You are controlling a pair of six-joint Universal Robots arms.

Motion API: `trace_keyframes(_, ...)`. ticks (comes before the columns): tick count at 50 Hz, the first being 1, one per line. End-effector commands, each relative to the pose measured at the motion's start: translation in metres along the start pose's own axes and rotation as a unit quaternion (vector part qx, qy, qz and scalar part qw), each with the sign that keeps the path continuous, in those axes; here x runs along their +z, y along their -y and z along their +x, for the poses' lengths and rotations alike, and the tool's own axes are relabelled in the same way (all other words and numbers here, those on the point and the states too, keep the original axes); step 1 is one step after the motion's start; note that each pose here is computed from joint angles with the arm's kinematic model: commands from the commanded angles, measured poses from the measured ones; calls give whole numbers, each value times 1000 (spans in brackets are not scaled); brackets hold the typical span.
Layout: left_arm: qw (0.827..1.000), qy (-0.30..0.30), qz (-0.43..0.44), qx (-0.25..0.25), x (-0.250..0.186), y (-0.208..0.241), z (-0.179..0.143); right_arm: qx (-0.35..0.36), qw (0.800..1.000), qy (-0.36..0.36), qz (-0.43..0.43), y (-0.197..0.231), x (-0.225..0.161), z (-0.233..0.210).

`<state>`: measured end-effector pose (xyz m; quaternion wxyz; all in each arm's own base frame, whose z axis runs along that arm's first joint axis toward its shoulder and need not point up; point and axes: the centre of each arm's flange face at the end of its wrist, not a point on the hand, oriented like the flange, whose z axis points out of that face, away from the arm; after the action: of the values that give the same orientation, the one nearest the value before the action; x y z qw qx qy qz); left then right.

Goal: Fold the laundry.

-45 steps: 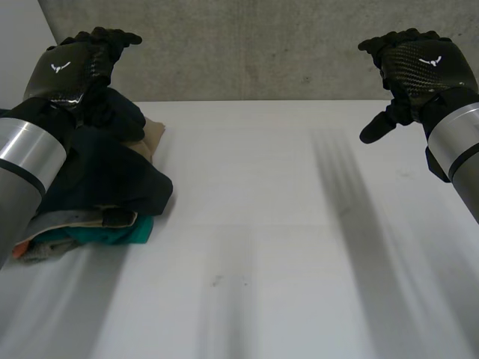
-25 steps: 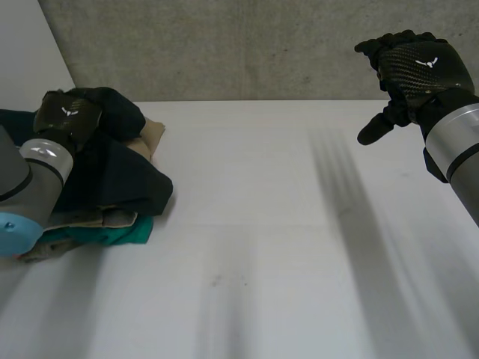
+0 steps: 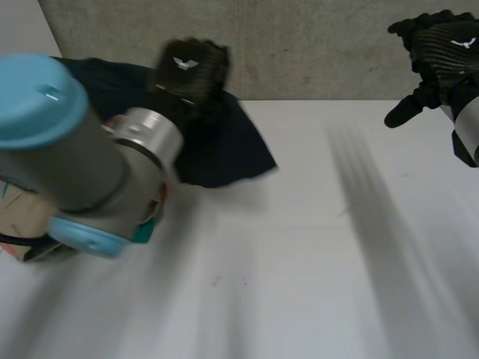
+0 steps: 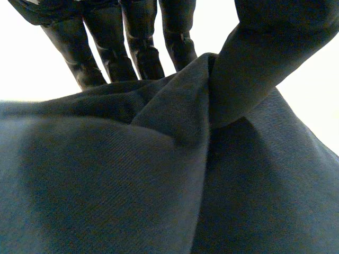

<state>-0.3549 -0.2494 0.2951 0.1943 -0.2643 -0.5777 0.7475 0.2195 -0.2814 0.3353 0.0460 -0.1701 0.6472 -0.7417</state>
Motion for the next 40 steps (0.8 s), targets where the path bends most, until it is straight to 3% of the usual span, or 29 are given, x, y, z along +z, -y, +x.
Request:
trace_keyframes(1,996,-58,-40,-47,7,-62,55,-2,1000,-18,-1,-1,4,11)
trace_keyframes(8,993,-87,-66,-45,0,-81,68,-6,1000,-19,-13,-10,9,14)
trace_keyframes(16,998,-54,-23,0,-28,-9,33,-38,998,3,-58,-32,16,6)
trace_keyframes(21,997,-43,-52,25,-60,4,20,-56,993,38,-98,-46,13,-1)
trace_keyframes(27,988,-15,-152,30,-98,-28,14,-66,982,113,-138,-61,1,-24)
trace_keyframes(31,977,-2,-212,35,-120,-54,16,-93,959,217,-157,-81,-19,-64)
trace_keyframes(35,964,9,-262,42,-135,-79,18,-130,941,272,-155,-97,-31,-91)
trace_keyframes(40,955,4,-291,57,-147,-93,28,-145,939,275,-149,-117,-27,-103)
